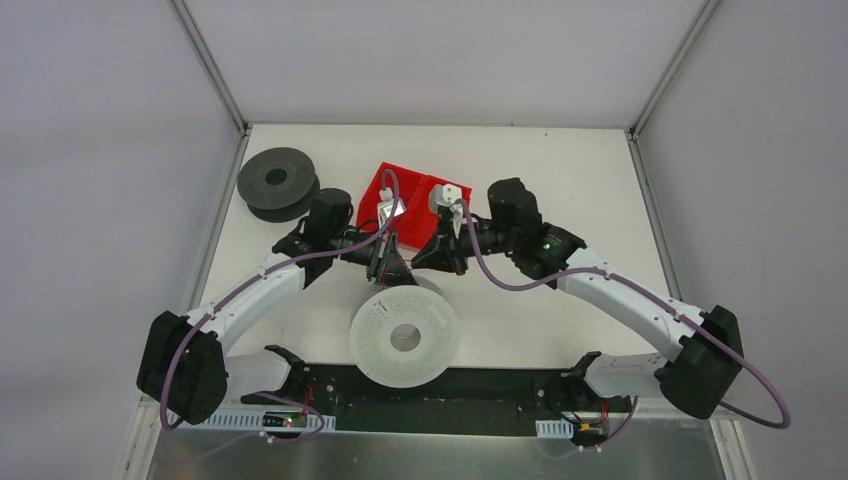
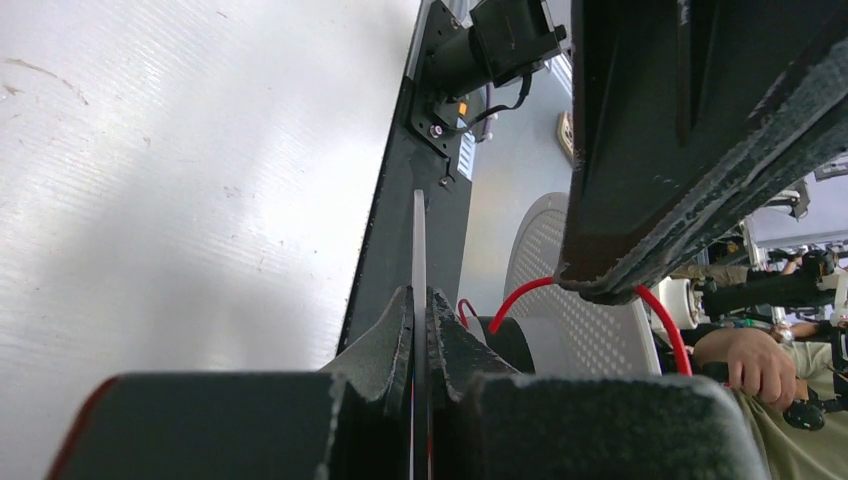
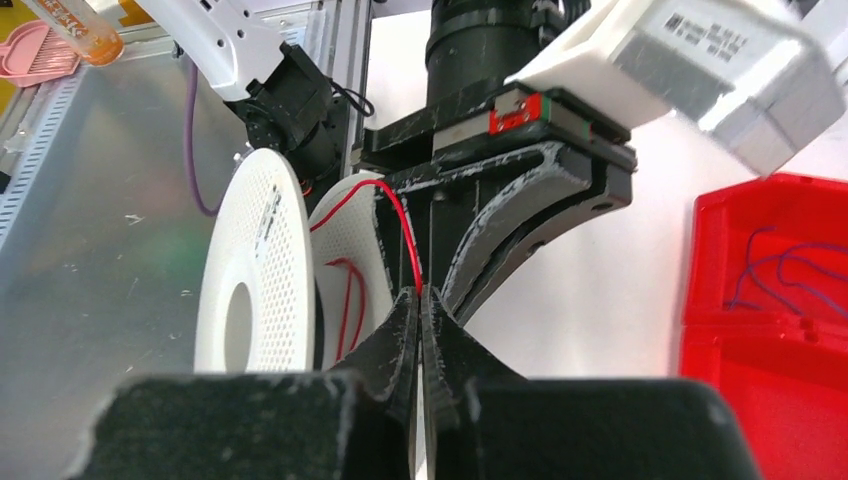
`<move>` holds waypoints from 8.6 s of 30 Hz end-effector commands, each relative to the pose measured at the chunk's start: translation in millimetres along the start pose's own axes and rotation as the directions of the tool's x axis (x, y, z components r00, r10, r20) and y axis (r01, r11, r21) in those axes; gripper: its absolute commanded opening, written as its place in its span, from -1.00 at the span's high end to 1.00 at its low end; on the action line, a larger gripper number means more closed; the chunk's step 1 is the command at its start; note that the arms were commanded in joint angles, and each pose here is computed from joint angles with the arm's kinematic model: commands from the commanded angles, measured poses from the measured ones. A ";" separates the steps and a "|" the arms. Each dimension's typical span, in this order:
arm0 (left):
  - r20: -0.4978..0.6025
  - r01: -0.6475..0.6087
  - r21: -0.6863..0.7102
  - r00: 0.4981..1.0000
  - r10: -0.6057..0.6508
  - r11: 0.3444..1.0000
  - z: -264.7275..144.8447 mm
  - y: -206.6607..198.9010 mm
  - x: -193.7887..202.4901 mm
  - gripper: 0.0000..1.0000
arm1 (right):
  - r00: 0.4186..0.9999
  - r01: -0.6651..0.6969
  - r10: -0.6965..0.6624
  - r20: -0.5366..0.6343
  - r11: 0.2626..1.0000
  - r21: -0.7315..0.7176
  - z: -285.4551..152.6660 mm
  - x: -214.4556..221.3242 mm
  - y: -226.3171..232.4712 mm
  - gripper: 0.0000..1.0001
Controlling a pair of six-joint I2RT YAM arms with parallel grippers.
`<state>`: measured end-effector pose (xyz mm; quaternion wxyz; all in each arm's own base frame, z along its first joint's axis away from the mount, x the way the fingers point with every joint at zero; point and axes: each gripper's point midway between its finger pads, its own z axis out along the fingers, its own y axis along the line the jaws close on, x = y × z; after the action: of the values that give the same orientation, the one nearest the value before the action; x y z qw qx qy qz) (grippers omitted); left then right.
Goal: Wrap the cables
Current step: Wrap the cable around the cable reel.
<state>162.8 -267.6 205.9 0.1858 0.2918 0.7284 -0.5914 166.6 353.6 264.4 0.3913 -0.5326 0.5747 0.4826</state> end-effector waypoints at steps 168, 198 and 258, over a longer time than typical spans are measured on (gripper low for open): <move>0.244 0.344 0.169 0.893 -0.378 0.924 -9.7 29.1 -74.0 0.68 | 0.262 -0.907 0.777 0.572 0.400 -0.129 -97.4 28.4 -12.7 1.00; 0.262 0.304 0.194 0.900 -0.348 0.933 -28.7 -8.4 -76.1 0.31 | 0.267 -0.874 0.710 0.651 0.463 -0.146 -121.2 12.5 -4.7 1.00; 0.507 0.512 -0.472 0.824 -0.254 0.717 -55.7 76.8 27.0 -0.01 | 0.169 -0.961 0.606 0.777 0.277 -0.007 -160.3 27.2 -50.7 1.00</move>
<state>208.6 -194.2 168.1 0.2491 -0.0854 0.8411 -0.4724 216.5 202.4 240.4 0.3087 0.1958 0.7081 0.6042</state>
